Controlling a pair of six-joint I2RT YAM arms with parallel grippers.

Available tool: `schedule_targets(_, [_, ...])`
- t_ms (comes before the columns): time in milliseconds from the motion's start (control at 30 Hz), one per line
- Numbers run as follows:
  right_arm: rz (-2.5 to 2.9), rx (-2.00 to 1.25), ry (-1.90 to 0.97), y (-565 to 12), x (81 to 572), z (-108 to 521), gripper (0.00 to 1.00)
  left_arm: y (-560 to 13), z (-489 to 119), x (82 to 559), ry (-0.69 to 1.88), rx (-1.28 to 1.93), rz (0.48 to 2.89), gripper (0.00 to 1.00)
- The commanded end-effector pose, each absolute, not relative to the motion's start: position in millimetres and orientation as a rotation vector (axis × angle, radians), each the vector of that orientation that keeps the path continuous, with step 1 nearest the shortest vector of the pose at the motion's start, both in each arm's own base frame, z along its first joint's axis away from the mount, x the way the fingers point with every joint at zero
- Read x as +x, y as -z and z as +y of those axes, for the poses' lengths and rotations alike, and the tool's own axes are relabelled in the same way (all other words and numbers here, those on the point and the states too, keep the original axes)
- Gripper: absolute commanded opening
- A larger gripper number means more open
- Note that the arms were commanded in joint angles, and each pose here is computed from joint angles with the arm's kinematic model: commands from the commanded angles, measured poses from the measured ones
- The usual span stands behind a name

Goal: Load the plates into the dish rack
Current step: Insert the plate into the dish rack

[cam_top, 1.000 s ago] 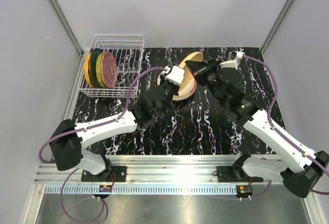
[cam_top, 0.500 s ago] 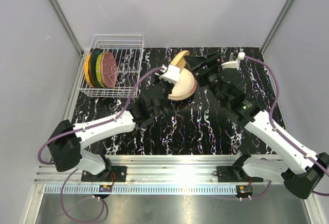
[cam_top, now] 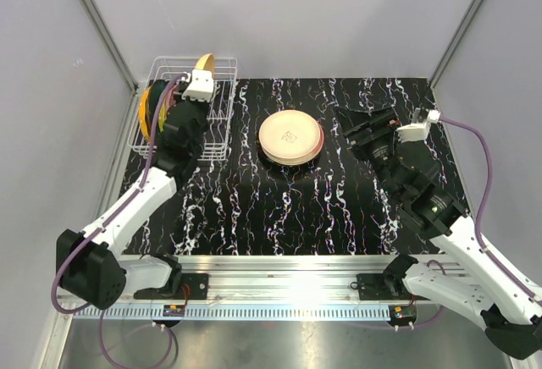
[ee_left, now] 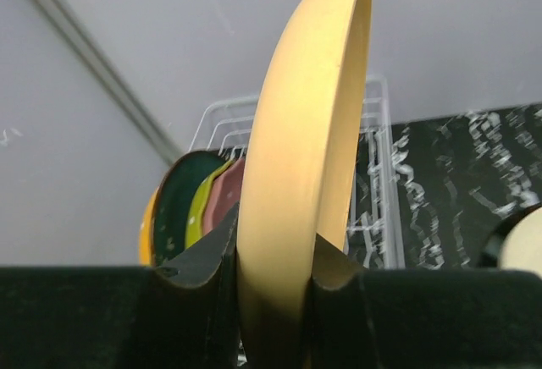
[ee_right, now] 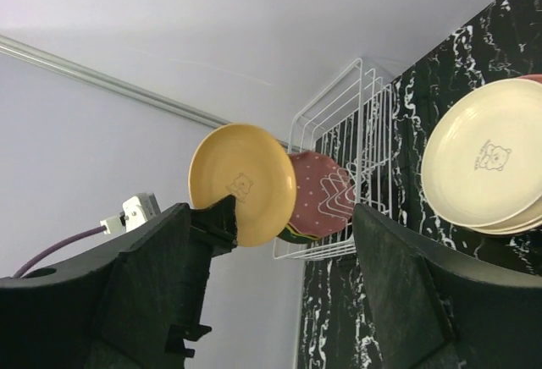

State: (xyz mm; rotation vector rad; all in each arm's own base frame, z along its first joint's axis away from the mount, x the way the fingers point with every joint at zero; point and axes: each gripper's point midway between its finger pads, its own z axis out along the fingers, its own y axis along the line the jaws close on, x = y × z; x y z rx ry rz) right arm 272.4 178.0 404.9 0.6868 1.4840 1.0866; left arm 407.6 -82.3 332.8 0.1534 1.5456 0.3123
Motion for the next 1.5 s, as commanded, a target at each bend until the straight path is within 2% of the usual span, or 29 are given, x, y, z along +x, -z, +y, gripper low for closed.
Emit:
schedule_targets(0, [1.501, 0.654, -0.978, -392, 273, 168, 0.84, -329, -55, 415, -0.353, 0.187, 1.554, 0.01])
schedule_targets(233, [1.574, 0.540, -0.910, -378, 272, 174, 0.87, -307, -22, 434, -0.526, 0.208, 1.628, 0.00])
schedule_targets(400, [1.582, 0.528, -0.854, -370, 274, 166, 0.92, -297, -17, 450, -0.532, 0.202, 1.658, 0.00])
schedule_targets(1100, [1.638, 0.518, -0.831, -345, 297, 154, 0.93, -252, -8, 486, -0.610, 0.198, 1.754, 0.00])
schedule_targets(1367, [1.658, 0.529, -0.834, -337, 300, 153, 0.93, -231, -1, 486, -0.542, 0.135, 1.804, 0.13])
schedule_targets(1433, [1.664, 0.530, -0.833, -335, 300, 152, 0.94, -227, 1, 484, -0.534, 0.123, 1.811, 0.18])
schedule_targets(1467, [1.667, 0.533, -0.836, -334, 300, 153, 0.94, -226, 2, 483, -0.527, 0.117, 1.812, 0.27])
